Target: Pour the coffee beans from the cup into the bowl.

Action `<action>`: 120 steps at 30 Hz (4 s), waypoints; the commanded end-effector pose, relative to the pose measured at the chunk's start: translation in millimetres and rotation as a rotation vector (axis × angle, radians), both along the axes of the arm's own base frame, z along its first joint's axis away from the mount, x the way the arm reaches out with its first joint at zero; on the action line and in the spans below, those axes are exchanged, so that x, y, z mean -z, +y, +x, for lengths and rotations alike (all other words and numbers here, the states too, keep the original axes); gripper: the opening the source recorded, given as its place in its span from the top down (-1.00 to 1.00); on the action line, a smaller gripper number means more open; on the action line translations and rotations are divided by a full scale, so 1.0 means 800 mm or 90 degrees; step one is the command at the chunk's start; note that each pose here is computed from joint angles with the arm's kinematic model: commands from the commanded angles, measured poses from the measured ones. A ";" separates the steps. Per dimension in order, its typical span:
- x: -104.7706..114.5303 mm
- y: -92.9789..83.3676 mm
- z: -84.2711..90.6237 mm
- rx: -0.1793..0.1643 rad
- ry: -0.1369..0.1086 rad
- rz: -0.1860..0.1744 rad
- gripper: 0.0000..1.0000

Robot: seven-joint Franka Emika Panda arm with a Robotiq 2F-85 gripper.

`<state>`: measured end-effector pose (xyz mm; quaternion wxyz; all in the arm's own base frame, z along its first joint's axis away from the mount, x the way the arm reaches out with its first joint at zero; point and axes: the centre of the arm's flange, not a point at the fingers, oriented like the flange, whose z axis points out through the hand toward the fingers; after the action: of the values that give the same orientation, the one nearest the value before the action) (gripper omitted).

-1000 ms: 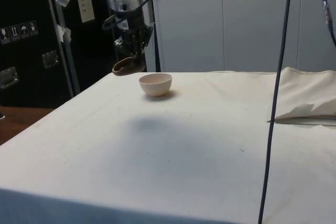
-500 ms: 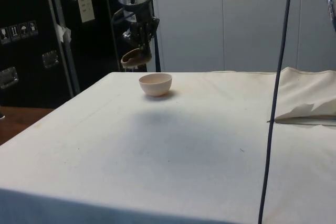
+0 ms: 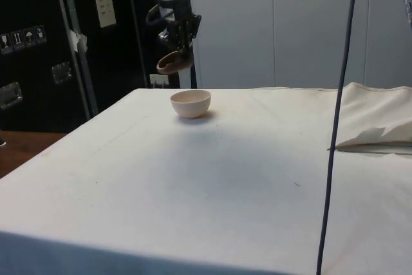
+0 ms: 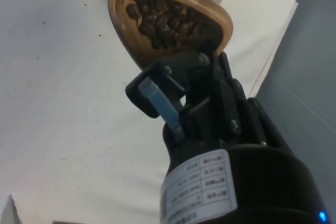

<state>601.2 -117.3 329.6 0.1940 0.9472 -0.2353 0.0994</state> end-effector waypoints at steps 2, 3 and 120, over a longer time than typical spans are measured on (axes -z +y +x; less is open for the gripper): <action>-0.002 -0.011 0.001 -0.003 -0.002 -0.005 1.00; -0.003 -0.014 0.000 -0.004 -0.001 -0.007 1.00; 0.025 -0.072 0.025 -0.179 0.193 -0.228 1.00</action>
<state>619.7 -175.9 310.6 0.3727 0.9265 -0.0482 0.0217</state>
